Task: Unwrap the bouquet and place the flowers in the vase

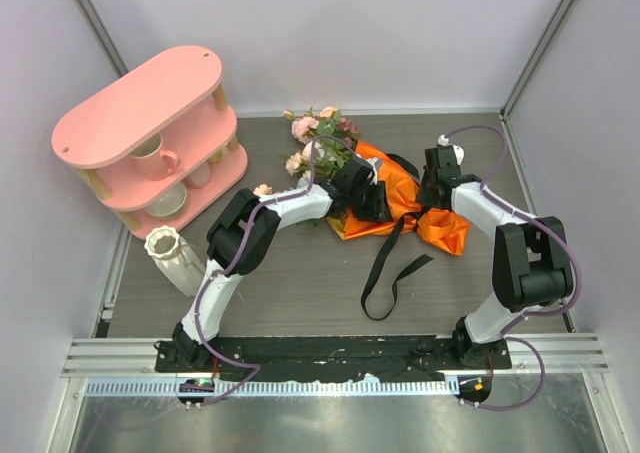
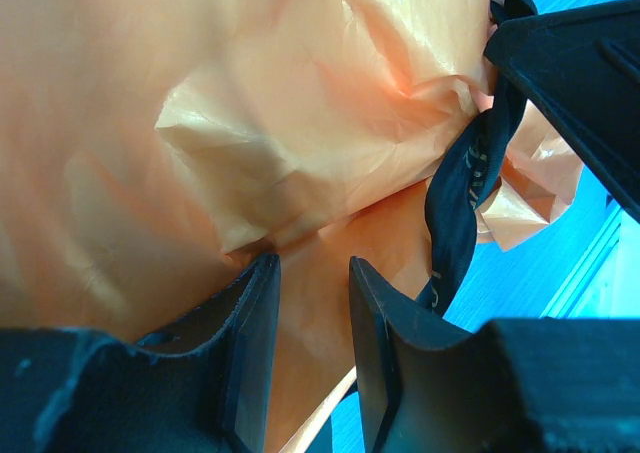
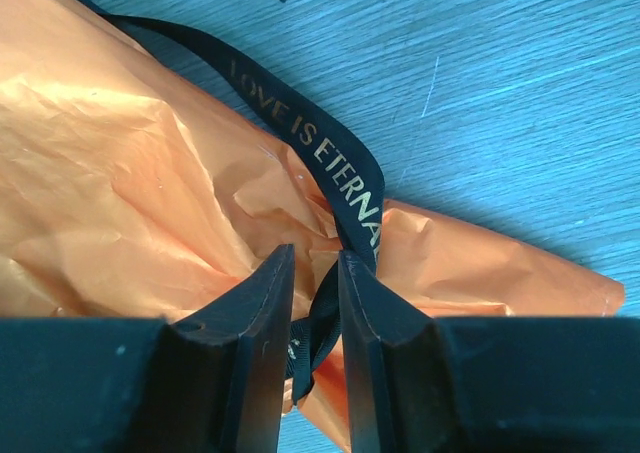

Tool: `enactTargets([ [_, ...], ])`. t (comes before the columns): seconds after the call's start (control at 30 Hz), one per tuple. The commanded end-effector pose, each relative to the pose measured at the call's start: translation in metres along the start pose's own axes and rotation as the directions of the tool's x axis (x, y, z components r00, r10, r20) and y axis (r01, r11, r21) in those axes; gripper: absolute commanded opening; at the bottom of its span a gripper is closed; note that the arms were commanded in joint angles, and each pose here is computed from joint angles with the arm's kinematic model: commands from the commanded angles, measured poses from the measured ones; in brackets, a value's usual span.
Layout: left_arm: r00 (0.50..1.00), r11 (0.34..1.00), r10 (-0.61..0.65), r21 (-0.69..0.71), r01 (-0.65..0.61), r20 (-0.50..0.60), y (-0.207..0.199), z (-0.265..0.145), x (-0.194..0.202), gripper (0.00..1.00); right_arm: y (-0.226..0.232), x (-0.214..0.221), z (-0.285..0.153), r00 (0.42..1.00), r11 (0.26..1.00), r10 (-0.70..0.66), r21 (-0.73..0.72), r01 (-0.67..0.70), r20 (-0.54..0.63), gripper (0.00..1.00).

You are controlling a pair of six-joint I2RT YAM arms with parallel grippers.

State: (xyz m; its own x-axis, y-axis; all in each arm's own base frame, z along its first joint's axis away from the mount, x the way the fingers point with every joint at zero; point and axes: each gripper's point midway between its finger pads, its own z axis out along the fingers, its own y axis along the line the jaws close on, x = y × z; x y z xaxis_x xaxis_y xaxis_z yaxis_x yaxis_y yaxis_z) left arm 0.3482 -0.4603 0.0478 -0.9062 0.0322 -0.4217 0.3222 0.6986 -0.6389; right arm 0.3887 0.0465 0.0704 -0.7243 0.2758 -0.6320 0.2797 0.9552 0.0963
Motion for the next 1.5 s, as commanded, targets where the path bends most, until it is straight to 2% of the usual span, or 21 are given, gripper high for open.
enactTargets([
  [0.0, 1.0, 0.999, -0.004, -0.04, 0.003, -0.021, 0.015, -0.001, 0.004, 0.38, -0.007, -0.021, -0.004, 0.998, 0.999, -0.008, 0.047, 0.005, 0.066, 0.32],
  [0.53, 1.0, 0.999, -0.002, -0.036, 0.001, -0.024, 0.016, -0.001, 0.004, 0.39, -0.021, -0.022, -0.002, 0.998, 0.991, -0.03, 0.131, 0.021, 0.064, 0.36],
  [0.67, 1.0, 0.999, -0.005, -0.037, 0.004, -0.025, 0.017, -0.001, 0.004, 0.39, -0.021, -0.017, 0.001, 0.998, 0.991, -0.029, 0.129, 0.023, 0.049, 0.28],
  [0.77, 1.0, 0.999, -0.004, -0.037, 0.003, -0.025, 0.017, -0.002, 0.005, 0.38, -0.031, -0.015, 0.002, 0.998, 0.983, -0.035, 0.182, 0.027, 0.043, 0.19],
  [0.83, 1.0, 0.999, -0.004, -0.037, 0.003, -0.025, 0.017, -0.002, 0.005, 0.39, -0.036, -0.012, 0.002, 0.998, 0.978, -0.045, 0.206, 0.037, 0.035, 0.2],
  [0.97, 1.0, 0.999, -0.005, -0.037, 0.004, -0.025, 0.018, -0.002, 0.004, 0.39, -0.037, -0.007, 0.004, 0.999, 0.978, -0.048, 0.206, 0.043, 0.018, 0.26],
  [1.13, 1.0, 1.0, -0.005, -0.031, 0.004, -0.025, 0.016, -0.001, 0.004, 0.39, -0.033, -0.002, 0.008, 0.999, 0.981, -0.049, 0.187, 0.048, 0.001, 0.26],
  [1.2, 1.0, 0.999, -0.006, -0.032, 0.005, -0.026, 0.017, -0.001, 0.005, 0.39, -0.031, -0.007, 0.008, 0.999, 0.982, -0.051, 0.185, 0.048, 0.008, 0.24],
  [1.3, 1.0, 0.999, -0.006, -0.033, 0.005, -0.027, 0.017, -0.001, 0.005, 0.39, -0.036, -0.02, 0.006, 0.998, 0.972, -0.056, 0.231, 0.047, 0.03, 0.13],
  [1.33, 1.0, 0.999, -0.006, -0.033, 0.005, -0.025, 0.017, -0.002, 0.005, 0.39, -0.042, -0.022, 0.003, 0.997, 0.963, -0.062, 0.265, 0.051, 0.035, 0.04],
  [1.37, 1.0, 0.999, -0.005, -0.031, 0.004, -0.027, 0.016, -0.002, 0.005, 0.39, -0.05, -0.034, -0.002, 0.996, 0.946, -0.061, 0.321, 0.035, 0.072, 0.01],
  [1.47, 1.0, 0.999, -0.009, -0.031, 0.008, -0.029, 0.017, -0.001, 0.005, 0.39, -0.067, -0.057, -0.022, 0.984, 0.907, -0.047, 0.42, -0.029, 0.169, 0.01],
])
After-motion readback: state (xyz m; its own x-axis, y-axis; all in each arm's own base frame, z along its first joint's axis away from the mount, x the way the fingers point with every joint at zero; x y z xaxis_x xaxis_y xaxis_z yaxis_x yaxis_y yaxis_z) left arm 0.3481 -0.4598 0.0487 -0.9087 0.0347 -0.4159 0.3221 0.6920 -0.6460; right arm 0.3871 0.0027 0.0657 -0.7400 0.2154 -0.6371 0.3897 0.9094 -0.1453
